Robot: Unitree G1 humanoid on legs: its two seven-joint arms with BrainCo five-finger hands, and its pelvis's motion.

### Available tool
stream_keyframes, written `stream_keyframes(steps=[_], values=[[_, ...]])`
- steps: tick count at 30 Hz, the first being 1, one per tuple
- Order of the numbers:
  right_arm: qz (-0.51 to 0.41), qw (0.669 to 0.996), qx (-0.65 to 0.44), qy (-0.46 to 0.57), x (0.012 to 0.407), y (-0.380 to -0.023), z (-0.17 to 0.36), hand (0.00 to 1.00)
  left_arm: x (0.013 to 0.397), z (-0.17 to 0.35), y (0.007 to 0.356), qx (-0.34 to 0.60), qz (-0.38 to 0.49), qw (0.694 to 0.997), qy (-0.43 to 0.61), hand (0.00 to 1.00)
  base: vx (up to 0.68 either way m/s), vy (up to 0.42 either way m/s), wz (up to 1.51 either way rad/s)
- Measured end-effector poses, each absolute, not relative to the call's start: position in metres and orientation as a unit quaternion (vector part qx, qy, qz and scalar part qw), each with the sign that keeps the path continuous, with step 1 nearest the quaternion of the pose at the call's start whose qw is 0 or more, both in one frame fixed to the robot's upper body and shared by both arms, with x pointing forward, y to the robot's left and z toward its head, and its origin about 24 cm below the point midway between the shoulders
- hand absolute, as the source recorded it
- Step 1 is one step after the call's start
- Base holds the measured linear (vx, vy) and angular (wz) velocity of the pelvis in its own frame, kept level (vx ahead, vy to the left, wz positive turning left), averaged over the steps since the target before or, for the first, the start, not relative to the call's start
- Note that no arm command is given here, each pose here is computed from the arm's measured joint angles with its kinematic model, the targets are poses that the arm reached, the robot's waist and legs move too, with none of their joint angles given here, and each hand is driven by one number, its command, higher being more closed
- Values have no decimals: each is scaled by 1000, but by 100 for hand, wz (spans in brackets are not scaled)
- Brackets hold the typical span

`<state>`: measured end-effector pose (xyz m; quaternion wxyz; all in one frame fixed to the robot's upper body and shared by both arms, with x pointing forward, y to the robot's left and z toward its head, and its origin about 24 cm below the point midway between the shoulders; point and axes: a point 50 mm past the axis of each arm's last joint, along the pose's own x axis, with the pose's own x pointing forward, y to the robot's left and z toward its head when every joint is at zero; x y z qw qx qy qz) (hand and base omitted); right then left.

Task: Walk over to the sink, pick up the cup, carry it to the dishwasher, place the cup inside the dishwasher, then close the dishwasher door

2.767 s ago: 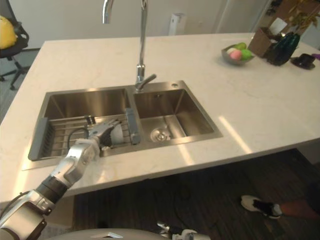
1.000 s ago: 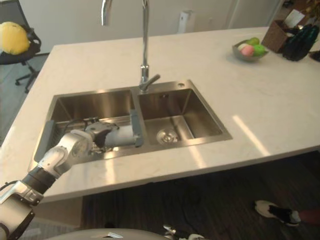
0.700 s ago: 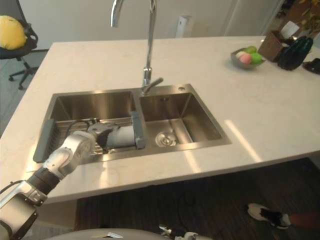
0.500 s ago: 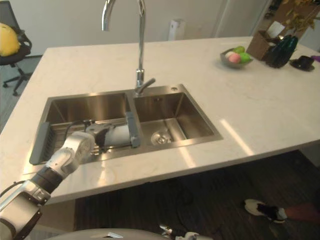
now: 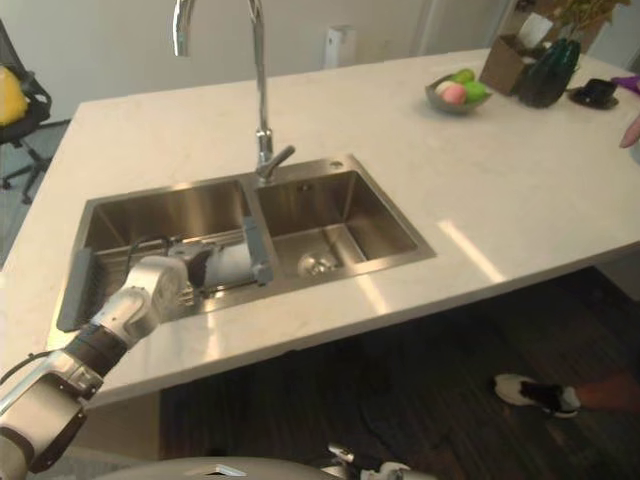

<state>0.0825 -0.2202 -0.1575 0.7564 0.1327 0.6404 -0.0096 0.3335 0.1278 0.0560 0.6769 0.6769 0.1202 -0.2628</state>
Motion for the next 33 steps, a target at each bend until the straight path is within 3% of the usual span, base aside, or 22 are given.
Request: stream_keyframes(steps=[10, 11, 17, 18, 33], values=[[-2, 765, 112, 634, 99, -223, -154, 0, 350, 53, 150, 633, -241, 708, 198, 0, 47, 19, -11], [-2, 766, 105, 634, 100, -225, -153, 0, 350, 51, 154, 615, -237, 722, 212, 0, 11, -19, -13], [-3, 767, 92, 635, 101, -234, -150, 0, 349, 41, 165, 599, -236, 725, 246, 0, 3, -29, -5], [0, 768, 87, 635, 102, -236, -150, 0, 348, 39, 166, 595, -236, 726, 251, 100, -3, -20, -8], [9, 776, 76, 626, 106, -237, -148, 0, 345, 34, 176, 588, -241, 728, 257, 100, 1, -2, -1]])
